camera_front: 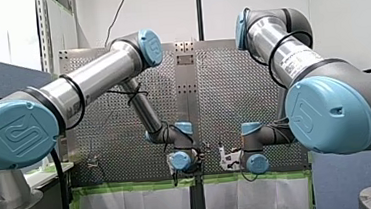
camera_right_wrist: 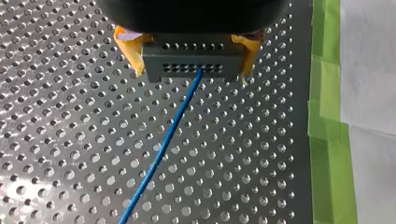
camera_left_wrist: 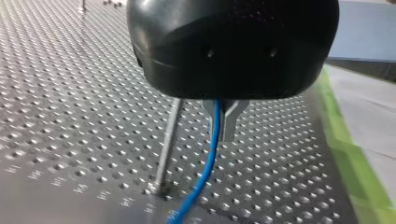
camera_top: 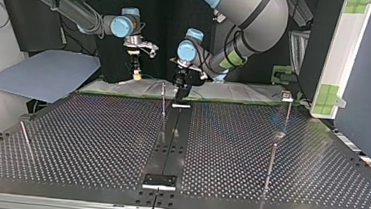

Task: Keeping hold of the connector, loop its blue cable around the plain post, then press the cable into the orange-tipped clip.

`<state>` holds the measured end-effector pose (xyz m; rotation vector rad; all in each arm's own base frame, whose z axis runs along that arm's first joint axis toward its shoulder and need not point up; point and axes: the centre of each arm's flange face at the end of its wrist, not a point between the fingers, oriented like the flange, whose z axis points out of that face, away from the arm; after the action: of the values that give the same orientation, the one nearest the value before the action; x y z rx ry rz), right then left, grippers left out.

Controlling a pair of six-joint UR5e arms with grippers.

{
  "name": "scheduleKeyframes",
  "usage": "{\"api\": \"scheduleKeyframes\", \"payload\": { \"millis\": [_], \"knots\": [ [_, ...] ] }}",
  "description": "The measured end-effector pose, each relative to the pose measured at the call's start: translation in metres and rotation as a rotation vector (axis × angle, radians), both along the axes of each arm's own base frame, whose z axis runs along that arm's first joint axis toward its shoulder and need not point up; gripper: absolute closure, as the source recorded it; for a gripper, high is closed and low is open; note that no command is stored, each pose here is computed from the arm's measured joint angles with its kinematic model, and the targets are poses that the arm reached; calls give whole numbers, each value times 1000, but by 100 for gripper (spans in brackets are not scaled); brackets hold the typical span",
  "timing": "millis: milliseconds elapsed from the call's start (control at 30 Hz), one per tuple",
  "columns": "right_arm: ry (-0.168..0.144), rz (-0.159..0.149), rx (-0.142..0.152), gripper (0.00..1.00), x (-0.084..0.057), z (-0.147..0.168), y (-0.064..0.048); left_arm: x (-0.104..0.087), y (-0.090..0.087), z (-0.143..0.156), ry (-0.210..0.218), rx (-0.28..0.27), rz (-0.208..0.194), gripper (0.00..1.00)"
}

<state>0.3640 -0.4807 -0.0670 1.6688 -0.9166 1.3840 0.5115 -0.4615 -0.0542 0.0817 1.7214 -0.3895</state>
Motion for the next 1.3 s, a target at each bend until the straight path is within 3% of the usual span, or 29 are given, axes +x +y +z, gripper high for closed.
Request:
{"api": "scheduleKeyframes", "payload": {
  "millis": [433,967,1300],
  "knots": [
    [3,-7,-7,100,-3,1,-6,21,-4,9,-11,-67,-18,100],
    [-14,-9,-18,100,-3,2,-17,34,8,10,-9,-84,-15,100],
    [18,-11,24,100,-6,-18,-18,38,12,10,-8,-86,-7,100]
  ]
}}
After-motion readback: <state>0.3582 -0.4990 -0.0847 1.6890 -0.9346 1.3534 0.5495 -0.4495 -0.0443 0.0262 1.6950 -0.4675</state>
